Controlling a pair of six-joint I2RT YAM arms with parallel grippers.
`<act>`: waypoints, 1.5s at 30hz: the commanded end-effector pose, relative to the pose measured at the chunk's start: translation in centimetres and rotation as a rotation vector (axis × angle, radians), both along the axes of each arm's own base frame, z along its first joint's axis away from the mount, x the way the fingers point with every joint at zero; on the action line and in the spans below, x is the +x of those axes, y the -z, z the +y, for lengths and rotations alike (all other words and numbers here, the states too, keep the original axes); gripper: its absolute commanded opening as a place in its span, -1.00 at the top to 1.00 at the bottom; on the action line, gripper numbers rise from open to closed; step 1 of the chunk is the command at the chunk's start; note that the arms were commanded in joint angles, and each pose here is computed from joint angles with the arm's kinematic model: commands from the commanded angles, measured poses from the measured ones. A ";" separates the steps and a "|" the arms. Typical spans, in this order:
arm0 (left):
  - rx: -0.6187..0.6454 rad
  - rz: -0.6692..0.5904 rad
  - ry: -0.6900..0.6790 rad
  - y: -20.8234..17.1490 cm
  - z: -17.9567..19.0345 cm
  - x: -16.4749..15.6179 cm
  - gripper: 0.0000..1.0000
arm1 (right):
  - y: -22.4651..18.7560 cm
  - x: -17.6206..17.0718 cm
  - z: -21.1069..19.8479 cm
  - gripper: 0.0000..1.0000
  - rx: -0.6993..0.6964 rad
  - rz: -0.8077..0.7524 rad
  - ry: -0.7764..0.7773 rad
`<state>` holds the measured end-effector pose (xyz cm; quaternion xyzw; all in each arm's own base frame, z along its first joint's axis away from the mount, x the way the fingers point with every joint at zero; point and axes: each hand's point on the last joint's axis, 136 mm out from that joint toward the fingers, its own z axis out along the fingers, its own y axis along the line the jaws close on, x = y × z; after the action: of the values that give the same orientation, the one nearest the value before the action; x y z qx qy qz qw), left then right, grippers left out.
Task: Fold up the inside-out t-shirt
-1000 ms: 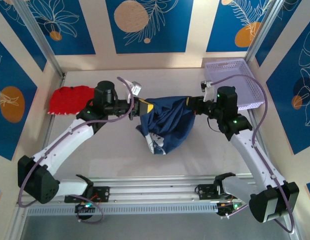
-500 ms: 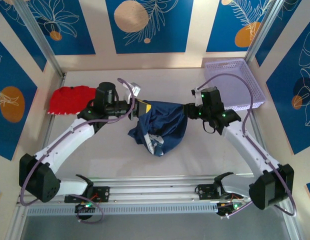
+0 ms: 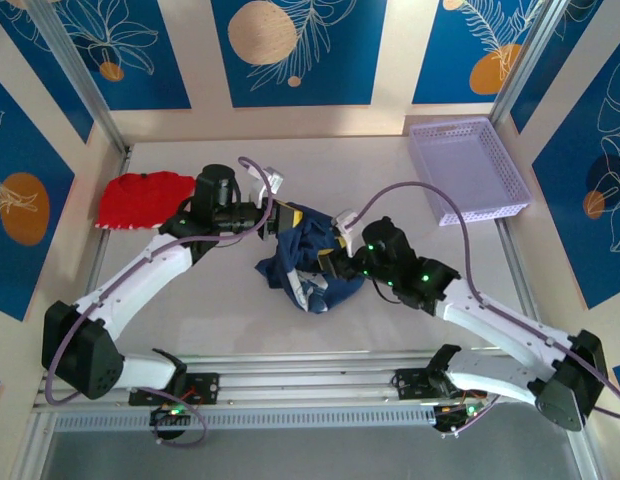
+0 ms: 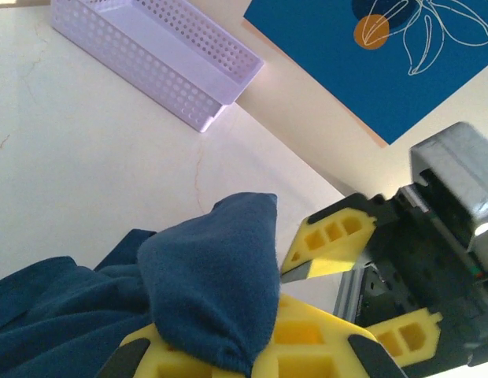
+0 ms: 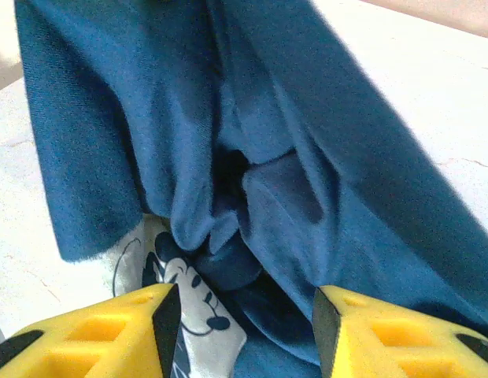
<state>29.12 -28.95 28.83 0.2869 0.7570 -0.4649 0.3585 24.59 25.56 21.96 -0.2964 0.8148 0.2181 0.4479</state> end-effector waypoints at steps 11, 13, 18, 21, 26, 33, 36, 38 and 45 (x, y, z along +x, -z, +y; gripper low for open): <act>-0.001 -0.027 -0.032 -0.9 0.3 1.0 1.00 | 2.9 7.0 2.9 0.52 0.036 -0.054 0.087; 0.026 -0.028 -0.090 -0.7 0.9 1.7 1.00 | 2.3 6.0 3.1 0.84 0.054 -0.045 0.042; 0.180 -0.051 -0.381 1.2 4.7 5.2 1.00 | -1.4 2.3 2.0 1.00 0.157 -0.003 -0.060; 0.304 -0.075 -0.569 2.4 7.7 7.4 1.00 | -4.6 0.9 0.5 1.00 0.268 0.007 -0.102; 0.416 -0.079 -0.613 4.5 8.7 8.9 0.89 | -8.6 0.7 -1.7 1.00 0.463 0.037 -0.136; 0.463 -0.049 -0.581 5.8 8.8 7.4 0.15 | -8.1 2.0 -1.6 1.00 0.566 0.151 -0.154; 0.392 -0.096 -0.513 4.5 7.3 4.7 -0.11 | -7.9 2.4 -1.6 1.00 0.569 0.164 -0.144; 0.329 -0.110 -0.430 4.1 5.7 2.4 -0.23 | -7.7 2.6 -1.6 1.00 0.567 0.167 -0.135; 0.205 -0.072 -0.092 6.0 -0.9 -2.7 -0.44 | -7.9 3.2 -1.7 1.00 0.570 0.163 -0.126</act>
<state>27.50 -27.25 23.76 0.2642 0.8198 -0.3090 0.4032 27.76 23.61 28.63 -0.1837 0.7488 0.4756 0.4235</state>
